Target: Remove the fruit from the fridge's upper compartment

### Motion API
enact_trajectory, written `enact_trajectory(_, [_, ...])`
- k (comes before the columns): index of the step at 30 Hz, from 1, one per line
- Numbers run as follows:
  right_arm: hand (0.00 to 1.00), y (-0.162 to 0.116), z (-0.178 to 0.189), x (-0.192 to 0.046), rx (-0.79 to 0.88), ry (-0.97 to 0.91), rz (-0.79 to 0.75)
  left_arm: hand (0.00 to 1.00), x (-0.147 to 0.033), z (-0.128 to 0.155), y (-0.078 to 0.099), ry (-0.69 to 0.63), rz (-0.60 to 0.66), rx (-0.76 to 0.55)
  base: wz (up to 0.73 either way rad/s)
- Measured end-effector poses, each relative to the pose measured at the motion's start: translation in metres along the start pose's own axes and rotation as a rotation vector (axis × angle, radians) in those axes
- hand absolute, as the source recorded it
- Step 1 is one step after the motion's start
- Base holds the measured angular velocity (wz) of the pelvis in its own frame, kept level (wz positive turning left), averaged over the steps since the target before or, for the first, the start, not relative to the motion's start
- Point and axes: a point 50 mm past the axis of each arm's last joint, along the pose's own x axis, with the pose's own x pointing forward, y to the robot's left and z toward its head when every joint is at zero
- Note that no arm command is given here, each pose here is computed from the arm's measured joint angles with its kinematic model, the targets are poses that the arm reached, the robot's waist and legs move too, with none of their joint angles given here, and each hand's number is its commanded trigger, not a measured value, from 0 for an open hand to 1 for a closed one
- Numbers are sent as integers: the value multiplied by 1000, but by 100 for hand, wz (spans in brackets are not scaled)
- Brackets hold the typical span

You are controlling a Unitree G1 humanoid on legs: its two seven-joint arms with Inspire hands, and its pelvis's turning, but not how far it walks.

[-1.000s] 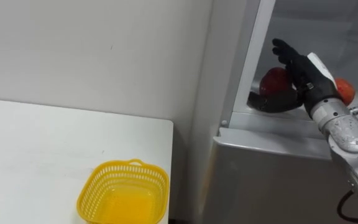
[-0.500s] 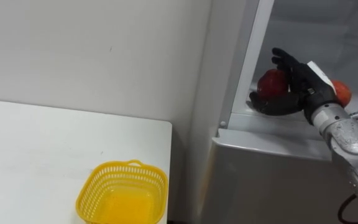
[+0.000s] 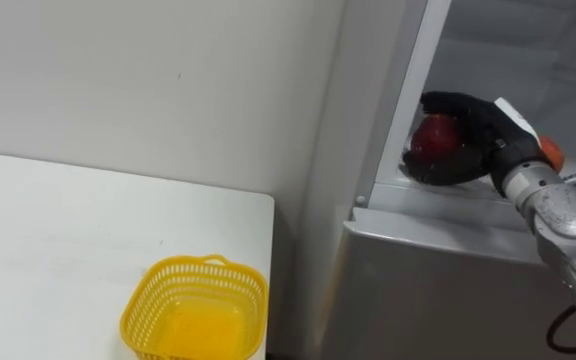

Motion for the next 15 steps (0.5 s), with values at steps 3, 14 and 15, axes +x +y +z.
enact_trajectory(3, [100,0,1,0,-23,-4,7,0,0,1,1,-4,1,0,-2])
enact_trajectory(14, [100,-2,1,0,-65,-4,25,0,1,6,4,-13,8,0,0])
enact_trajectory(15, [100,-2,2,0,-68,-5,28,0,1,6,4,-13,8,0,0])
